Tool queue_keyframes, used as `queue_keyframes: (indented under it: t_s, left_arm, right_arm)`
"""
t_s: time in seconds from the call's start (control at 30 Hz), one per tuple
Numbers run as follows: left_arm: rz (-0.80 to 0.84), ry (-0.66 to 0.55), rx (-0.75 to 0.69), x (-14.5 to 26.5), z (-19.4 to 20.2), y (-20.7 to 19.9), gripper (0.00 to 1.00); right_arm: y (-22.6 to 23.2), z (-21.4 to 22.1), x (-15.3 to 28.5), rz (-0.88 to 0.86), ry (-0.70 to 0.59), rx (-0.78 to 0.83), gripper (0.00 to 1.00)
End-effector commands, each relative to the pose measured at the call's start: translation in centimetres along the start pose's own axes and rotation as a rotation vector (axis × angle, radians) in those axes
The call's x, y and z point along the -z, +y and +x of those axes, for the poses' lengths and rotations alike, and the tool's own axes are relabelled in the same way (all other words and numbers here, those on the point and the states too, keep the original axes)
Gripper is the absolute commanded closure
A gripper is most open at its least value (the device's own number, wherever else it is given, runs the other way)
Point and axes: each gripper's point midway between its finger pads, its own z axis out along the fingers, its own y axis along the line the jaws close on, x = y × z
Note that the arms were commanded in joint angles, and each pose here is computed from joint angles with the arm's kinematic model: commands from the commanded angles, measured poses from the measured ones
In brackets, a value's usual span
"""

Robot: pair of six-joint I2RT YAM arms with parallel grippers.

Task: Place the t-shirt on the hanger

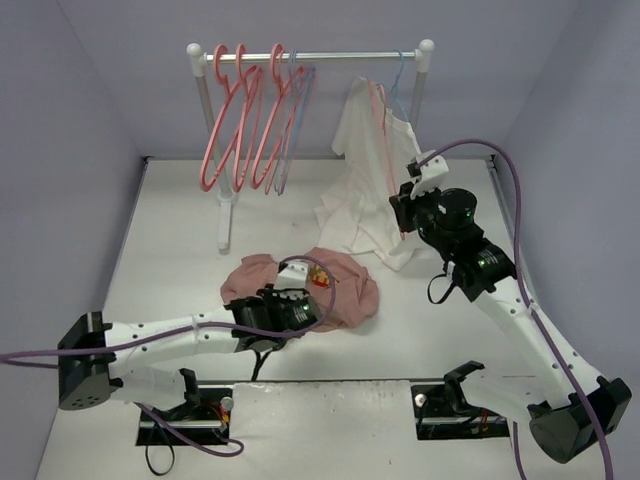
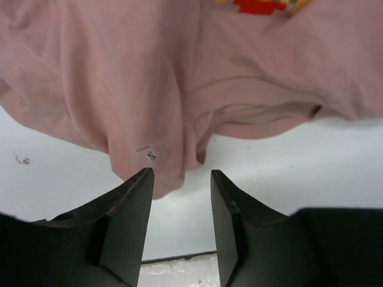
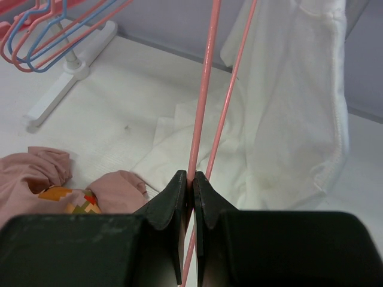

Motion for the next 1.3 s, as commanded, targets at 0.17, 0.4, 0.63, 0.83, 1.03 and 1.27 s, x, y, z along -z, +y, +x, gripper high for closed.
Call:
queue_keyframes:
  t_s: [0.17,0.4,0.63,0.83,1.03,1.27]
  left_arm:
    - [-0.137,0.060,0.077,-1.1,2.3,-1.7,0.65]
    - [-0.218,0.111,0.129,-2.5,4.3,-1.3,0.53]
    - [-0.282,0.116,0.131,-4.3,4.5,-1.4,0.53]
    - [-0.363,0.120,0.191,-5.9,4.3,0.4,0.54]
    - [-0.386,0.106,0.205,-6.1,3.8,1.4,0.66]
    - [-0.358,0.072,0.142,-5.0,1.9,2.1,0.89]
  right_arm:
    - [-0.7,-0.5,0.3,0.029,-0.049,-0.014,1.00]
    - [-0.4,-0.6,1.3,0.015,-0.068,-0.035,1.00]
    - [0.0,-0.5,2.1,-0.003,-0.078,-0.061,1.00]
    - [0.4,-0.7,2.6,-0.024,-0.089,-0.073,1.00]
    - [0.7,-0.9,2.9,-0.044,-0.092,-0.074,1.00]
    - [0.7,-1.1,3.3,-0.045,-0.093,-0.060,1.00]
